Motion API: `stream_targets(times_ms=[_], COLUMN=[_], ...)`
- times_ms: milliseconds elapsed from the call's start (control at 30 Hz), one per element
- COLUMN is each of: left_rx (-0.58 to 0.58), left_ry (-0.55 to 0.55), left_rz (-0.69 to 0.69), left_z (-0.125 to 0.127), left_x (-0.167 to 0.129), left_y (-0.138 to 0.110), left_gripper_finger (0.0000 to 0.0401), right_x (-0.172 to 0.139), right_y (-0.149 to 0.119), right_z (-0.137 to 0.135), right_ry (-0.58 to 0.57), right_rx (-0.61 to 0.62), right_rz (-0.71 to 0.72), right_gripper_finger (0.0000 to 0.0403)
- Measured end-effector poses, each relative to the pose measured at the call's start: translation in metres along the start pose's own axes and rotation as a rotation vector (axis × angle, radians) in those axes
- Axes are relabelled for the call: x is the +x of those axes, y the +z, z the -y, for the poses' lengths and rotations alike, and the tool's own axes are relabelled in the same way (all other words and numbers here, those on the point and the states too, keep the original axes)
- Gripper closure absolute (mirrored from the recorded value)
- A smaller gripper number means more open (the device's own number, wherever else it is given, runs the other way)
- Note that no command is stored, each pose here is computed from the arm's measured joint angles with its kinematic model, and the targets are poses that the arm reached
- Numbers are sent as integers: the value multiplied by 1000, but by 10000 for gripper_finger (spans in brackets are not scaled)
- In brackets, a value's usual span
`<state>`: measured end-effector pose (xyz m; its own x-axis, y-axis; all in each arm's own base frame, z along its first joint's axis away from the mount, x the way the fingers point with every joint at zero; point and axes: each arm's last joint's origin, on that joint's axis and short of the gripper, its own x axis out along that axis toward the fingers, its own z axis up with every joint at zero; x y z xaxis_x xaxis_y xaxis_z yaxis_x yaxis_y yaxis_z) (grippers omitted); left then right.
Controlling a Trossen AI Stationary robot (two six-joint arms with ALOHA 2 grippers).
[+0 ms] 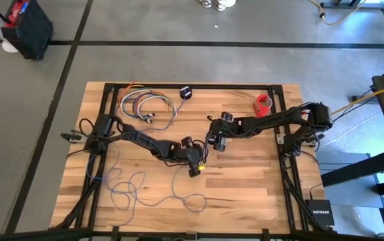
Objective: Coil cords
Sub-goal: Uncoil the blue wire from the spool
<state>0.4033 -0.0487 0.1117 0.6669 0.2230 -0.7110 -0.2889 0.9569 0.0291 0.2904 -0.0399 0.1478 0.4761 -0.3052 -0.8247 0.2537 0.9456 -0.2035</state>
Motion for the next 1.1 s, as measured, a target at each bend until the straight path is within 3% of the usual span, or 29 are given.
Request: stream_targets(times_ms=[67, 233, 533, 833, 967, 1100], left_rx=[29, 94, 217, 270, 270, 258], left_ry=[9, 44, 57, 271, 337, 336], left_rz=[6, -13, -175, -479, -521, -508], left_z=[2, 11, 44, 57, 60, 63], left_x=[-1, -7, -69, -131, -144, -147], left_y=[0, -6, -25, -76, -91, -95], left_gripper_finger=[390, 398, 400, 401, 401, 400], right_x=[1, 1, 1, 0, -1, -4], right_y=[-1, -2, -4, -5, -2, 6], right_z=[0, 0, 0, 1, 1, 2], right_ry=[-1, -1, 1, -25, -28, -25], right_rx=[1, 6, 2, -2, -3, -1], right_rz=[0, -4, -19, -38, -37, -12], right_gripper_finger=[205, 205, 205, 205, 205, 205])
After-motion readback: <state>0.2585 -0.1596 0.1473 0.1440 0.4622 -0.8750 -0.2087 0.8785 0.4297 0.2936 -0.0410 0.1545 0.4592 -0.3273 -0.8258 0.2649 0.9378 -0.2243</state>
